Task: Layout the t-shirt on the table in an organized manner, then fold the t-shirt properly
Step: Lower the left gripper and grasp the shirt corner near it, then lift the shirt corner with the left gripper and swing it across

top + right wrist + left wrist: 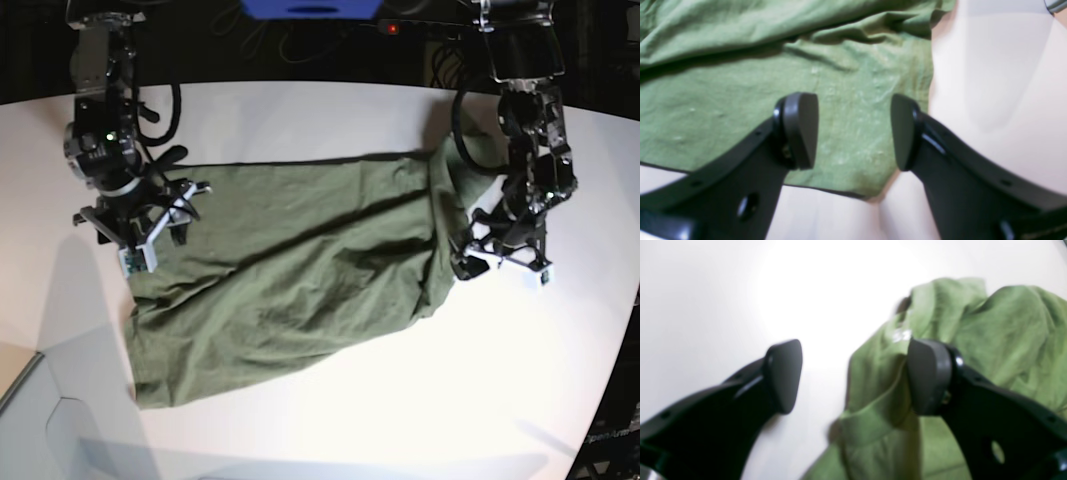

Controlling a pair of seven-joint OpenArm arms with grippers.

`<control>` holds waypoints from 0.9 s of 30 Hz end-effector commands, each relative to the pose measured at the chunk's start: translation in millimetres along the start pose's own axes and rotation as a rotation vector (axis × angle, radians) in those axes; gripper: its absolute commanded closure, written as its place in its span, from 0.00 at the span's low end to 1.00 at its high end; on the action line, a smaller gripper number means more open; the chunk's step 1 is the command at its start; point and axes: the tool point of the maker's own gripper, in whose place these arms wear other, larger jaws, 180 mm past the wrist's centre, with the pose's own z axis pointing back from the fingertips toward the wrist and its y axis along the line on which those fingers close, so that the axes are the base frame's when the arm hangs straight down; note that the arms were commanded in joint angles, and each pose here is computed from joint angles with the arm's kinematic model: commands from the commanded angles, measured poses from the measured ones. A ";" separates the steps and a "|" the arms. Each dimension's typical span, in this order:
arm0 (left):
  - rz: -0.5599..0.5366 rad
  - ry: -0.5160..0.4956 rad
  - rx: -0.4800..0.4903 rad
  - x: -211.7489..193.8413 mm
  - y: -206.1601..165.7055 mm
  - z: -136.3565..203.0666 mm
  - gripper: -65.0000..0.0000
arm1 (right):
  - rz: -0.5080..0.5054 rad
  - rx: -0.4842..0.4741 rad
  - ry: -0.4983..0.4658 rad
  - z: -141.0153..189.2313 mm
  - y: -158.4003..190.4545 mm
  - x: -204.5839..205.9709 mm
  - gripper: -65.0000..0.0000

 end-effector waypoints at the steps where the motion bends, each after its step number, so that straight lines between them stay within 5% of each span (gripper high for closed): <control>1: -0.025 -0.006 -0.027 7.2 -10.7 -2.7 0.27 | 0.003 -0.010 -0.047 2.4 -4.4 13.4 0.47; 7: -0.083 0.055 -0.068 -16.8 -33.6 -10.0 0.34 | 0.003 -0.013 -0.047 2.5 -5.9 13.4 0.47; 12: -0.082 0.051 -0.078 -15.8 -37.0 -9.4 0.78 | 0.004 -0.012 -0.047 2.5 -5.3 13.4 0.47; 15: -0.093 -0.040 -0.086 4.7 -39.5 -4.4 0.99 | 0.005 -0.011 -0.048 2.4 -4.9 14.1 0.47; 27: -0.149 -0.617 -0.124 164.6 -58.3 127.5 1.00 | 0.003 -0.017 -0.046 2.7 -7.4 13.3 0.47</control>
